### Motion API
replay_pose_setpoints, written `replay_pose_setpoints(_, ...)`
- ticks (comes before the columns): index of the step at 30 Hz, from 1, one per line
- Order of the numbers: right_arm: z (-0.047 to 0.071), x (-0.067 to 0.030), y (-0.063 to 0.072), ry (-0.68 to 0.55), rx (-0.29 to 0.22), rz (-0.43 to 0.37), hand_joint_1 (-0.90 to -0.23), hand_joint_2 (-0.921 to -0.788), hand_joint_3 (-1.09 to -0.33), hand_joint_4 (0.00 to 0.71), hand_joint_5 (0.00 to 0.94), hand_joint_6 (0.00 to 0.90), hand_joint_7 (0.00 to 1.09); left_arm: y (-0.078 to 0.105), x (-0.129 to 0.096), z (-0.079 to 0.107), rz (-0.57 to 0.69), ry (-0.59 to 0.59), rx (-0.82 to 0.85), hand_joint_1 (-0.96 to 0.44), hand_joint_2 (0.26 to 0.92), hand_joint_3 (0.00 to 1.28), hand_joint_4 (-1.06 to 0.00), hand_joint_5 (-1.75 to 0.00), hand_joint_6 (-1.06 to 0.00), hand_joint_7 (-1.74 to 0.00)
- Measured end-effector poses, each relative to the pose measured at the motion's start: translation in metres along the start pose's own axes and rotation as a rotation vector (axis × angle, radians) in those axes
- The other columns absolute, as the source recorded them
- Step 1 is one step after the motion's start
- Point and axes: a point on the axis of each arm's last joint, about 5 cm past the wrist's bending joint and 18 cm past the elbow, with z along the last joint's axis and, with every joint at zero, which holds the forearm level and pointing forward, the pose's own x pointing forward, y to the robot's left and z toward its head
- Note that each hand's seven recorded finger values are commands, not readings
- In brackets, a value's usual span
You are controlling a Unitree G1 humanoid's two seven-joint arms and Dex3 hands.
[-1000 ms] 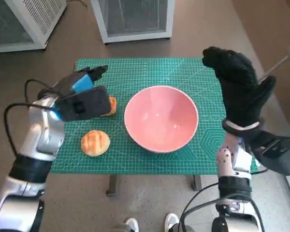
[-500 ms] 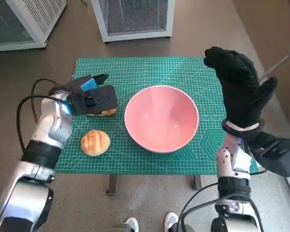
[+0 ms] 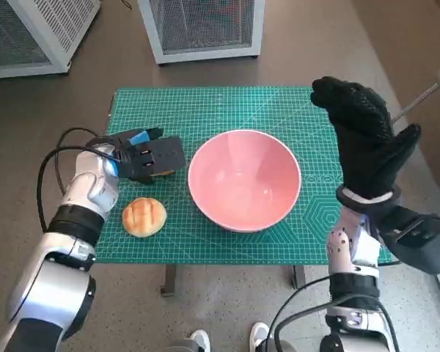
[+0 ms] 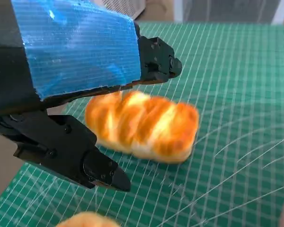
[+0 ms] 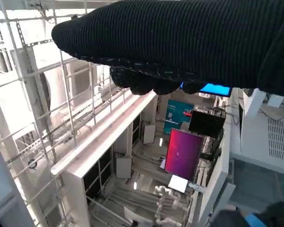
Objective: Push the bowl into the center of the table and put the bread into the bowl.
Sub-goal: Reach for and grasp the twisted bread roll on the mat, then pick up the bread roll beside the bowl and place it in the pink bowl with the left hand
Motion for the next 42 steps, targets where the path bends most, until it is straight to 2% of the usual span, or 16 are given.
replay_pose_setpoints(7,0.001,-0.0008,0.001,-0.002,0.002,-0.006,-0.413,-0.921,-0.466,0.379,0.003,0.204,0.53,-0.003,0.003,-0.001,-0.02,0.026,0.011,-0.1,0.768,0.02,-0.1,-0.01,-0.25,-0.02)
replay_pose_setpoints(15,0.001,-0.0044,0.003,0.003,0.024,-0.018,-0.413,-0.921,-0.465,0.379,0.002,0.208,0.53,-0.009,0.005,0.001,-0.006,0.027,0.03,-0.08,0.789,0.02,-0.22,-0.03,-0.34,-0.04)
replay_pose_setpoints(21,0.002,-0.0053,0.003,-0.002,0.045,-0.03,-0.414,-0.921,-0.462,0.38,0.002,0.211,0.52,-0.013,0.006,0.002,0.043,0.012,0.06,-0.07,0.83,0.02,-0.47,-0.06,-0.49,-0.06)
replay_pose_setpoints(22,0.002,-0.0052,0.003,-0.002,0.046,-0.03,-0.414,-0.921,-0.461,0.38,0.002,0.212,0.52,-0.014,0.006,0.002,0.055,0.007,0.066,-0.06,0.845,0.02,-0.57,-0.12,-0.55,-0.07)
replay_pose_setpoints(23,0.002,-0.0052,0.004,-0.002,0.047,-0.029,-0.414,-0.921,-0.461,0.381,0.003,0.213,0.52,-0.014,0.006,0.002,0.069,0.0,0.075,0.08,0.872,0.11,-0.53,-0.6,-0.59,-0.09)
replay_pose_setpoints(24,0.002,-0.0052,0.004,-0.002,0.048,-0.029,-0.413,-0.921,-0.461,0.381,0.002,0.213,0.52,-0.015,0.006,0.003,0.084,-0.009,0.084,0.14,0.882,0.13,-0.53,-0.76,-0.62,-0.1)
replay_pose_setpoints(25,0.002,-0.0053,0.004,-0.001,0.05,-0.029,-0.411,-0.921,-0.462,0.38,0.002,0.213,0.52,-0.015,0.006,0.003,0.105,-0.022,0.097,0.09,0.896,0.16,-0.54,-0.97,-0.56,-0.53)
replay_pose_setpoints(26,0.002,-0.0053,0.004,-0.001,0.052,-0.028,-0.41,-0.921,-0.462,0.38,0.002,0.214,0.52,-0.017,0.007,0.003,0.135,-0.042,0.114,0.06,0.905,0.18,-0.54,-1.11,-0.52,-0.8)
replay_pose_setpoints(29,0.001,-0.0053,0.005,-0.003,0.058,-0.027,-0.409,-0.921,-0.463,0.38,0.002,0.215,0.52,-0.021,0.007,0.002,0.201,-0.094,0.139,0.02,0.916,0.18,-0.54,-1.27,-0.51,-1.11)
replay_pose_setpoints(34,0.001,-0.0054,0.005,-0.002,0.06,-0.026,-0.408,-0.921,-0.463,0.38,0.002,0.216,0.51,-0.027,0.007,-0.001,0.237,-0.127,0.153,0.0,0.92,0.18,-0.54,-1.34,-0.51,-1.23)
replay_pose_setpoints(42,0.001,-0.0057,0.007,-0.002,0.064,-0.019,-0.406,-0.921,-0.463,0.369,0.0,0.207,0.5,-0.025,0.007,-0.004,0.264,-0.146,0.139,0.0,0.92,0.15,-0.54,-1.3,-0.58,-1.24)
